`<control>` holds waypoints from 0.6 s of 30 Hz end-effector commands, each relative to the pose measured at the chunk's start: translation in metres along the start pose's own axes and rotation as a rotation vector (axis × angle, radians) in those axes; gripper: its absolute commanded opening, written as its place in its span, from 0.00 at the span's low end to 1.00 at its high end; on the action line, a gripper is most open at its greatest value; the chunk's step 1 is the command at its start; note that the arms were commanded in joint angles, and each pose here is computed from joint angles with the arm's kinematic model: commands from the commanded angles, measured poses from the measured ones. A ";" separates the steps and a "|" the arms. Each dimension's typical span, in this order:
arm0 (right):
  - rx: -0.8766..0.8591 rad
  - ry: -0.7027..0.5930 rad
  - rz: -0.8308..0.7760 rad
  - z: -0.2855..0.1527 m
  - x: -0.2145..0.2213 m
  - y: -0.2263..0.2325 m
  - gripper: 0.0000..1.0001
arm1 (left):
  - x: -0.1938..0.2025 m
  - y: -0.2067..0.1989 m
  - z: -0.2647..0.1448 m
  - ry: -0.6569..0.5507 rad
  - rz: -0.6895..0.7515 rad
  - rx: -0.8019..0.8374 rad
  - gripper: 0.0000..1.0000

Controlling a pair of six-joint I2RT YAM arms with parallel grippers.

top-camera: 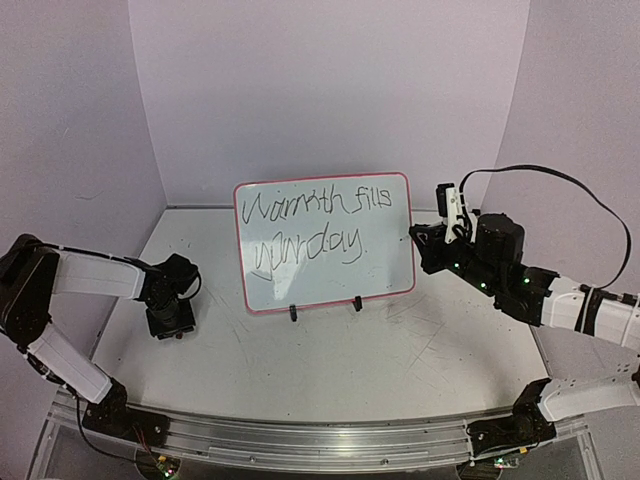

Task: Write a sentence on the whiteboard
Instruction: Pick up the pen cap from the corner of the board, then insert the whiteboard marker without the cap into the pen cap.

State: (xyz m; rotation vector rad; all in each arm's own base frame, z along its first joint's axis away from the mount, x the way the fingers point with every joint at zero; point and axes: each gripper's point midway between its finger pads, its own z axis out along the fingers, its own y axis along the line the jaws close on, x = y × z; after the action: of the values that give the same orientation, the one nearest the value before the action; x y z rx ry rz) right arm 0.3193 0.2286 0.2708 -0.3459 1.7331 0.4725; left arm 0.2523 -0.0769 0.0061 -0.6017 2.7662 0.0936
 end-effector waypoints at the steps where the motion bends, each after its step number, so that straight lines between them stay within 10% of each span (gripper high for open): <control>1: -0.030 -0.049 0.012 -0.005 -0.015 0.007 0.00 | 0.000 -0.001 0.008 -0.009 0.043 -0.004 0.37; 9: -0.020 -0.045 0.004 0.000 -0.020 0.007 0.00 | -0.002 -0.017 -0.009 -0.011 0.023 0.115 0.01; 18: -0.170 -0.056 0.033 0.008 -0.045 0.038 0.00 | 0.009 -0.089 -0.122 -0.084 0.133 0.673 0.00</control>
State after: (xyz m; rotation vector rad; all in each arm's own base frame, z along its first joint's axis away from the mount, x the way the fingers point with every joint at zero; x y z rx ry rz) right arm 0.3188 0.2411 0.2816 -0.3758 1.7245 0.5344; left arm 0.2549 -0.1319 0.0734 -0.4478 2.6233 -0.4042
